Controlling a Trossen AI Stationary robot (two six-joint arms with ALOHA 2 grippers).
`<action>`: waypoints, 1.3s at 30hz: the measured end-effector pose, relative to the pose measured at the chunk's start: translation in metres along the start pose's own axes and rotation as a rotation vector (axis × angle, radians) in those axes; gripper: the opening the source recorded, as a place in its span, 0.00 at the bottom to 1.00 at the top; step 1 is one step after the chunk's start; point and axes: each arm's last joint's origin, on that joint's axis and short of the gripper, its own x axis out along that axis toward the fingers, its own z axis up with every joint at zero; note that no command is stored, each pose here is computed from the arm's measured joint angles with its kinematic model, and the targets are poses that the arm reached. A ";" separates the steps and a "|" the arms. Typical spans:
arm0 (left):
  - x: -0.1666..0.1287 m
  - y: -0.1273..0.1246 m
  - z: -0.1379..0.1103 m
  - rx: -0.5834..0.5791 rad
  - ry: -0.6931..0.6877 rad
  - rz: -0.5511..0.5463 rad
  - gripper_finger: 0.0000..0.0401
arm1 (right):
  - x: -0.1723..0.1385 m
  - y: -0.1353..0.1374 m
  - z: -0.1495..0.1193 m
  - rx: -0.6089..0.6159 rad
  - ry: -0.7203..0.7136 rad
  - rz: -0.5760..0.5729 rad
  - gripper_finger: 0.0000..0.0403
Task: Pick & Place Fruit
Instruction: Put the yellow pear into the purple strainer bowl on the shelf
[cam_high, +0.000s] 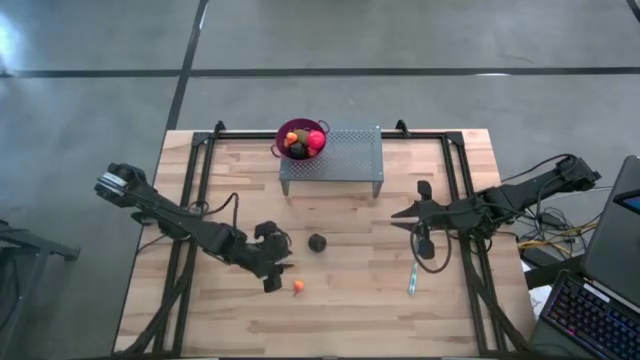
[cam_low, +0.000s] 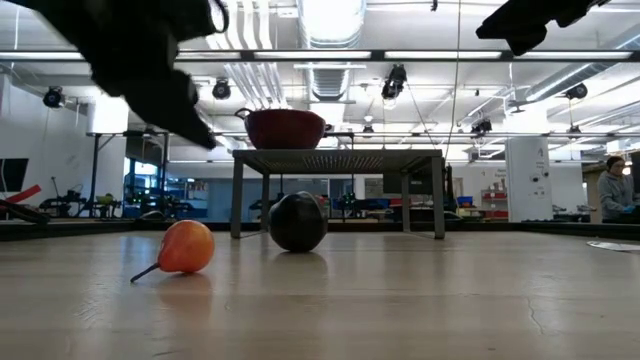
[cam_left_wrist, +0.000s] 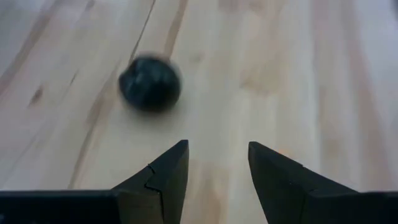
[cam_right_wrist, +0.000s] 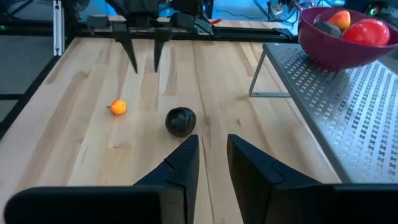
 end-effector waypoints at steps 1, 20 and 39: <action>0.000 -0.001 0.002 -0.008 -0.023 -0.012 0.43 | 0.000 0.000 0.000 -0.012 -0.001 0.000 0.21; -0.007 -0.022 -0.007 0.145 0.016 -0.203 0.68 | 0.000 0.000 0.000 -0.023 -0.001 0.001 0.33; 0.016 -0.044 -0.030 0.279 0.010 -0.163 0.67 | 0.000 0.000 0.000 -0.023 -0.001 0.001 0.42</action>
